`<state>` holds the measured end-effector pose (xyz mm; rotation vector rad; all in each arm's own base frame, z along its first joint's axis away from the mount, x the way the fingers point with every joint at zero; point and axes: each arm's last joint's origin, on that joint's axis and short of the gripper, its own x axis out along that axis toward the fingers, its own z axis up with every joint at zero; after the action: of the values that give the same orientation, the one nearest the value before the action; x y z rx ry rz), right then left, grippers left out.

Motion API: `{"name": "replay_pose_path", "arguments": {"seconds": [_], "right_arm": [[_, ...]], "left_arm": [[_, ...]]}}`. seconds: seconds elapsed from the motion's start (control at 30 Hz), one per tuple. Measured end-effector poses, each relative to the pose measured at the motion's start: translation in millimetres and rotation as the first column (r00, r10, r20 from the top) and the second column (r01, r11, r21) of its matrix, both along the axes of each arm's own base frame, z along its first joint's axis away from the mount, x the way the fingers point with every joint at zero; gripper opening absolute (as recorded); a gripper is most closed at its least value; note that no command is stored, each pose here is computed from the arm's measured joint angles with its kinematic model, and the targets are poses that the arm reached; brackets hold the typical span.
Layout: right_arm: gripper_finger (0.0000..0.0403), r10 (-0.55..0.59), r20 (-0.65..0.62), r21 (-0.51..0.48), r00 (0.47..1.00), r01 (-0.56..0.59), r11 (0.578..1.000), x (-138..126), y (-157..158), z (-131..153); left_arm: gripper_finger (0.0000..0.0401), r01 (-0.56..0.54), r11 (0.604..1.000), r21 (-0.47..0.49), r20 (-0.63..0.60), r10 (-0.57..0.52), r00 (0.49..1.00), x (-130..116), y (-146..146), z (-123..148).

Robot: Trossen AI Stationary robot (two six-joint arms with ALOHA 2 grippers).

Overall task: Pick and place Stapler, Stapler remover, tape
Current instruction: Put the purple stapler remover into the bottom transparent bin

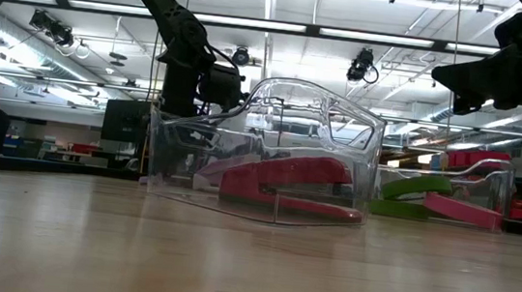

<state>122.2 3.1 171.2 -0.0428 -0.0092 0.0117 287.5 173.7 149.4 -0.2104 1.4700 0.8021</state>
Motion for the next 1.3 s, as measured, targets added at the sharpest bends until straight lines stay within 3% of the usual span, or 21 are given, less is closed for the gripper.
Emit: {"name": "replay_pose_path", "arguments": {"seconds": [1.3], "right_arm": [[0.0022,0.0,0.0,0.0,1.0,0.0,1.0,0.0,0.0,0.0]], "left_arm": [[0.0018,0.012,1.0,-0.011,-0.005,-0.012,1.0,-0.4,-0.8,0.4]]}}
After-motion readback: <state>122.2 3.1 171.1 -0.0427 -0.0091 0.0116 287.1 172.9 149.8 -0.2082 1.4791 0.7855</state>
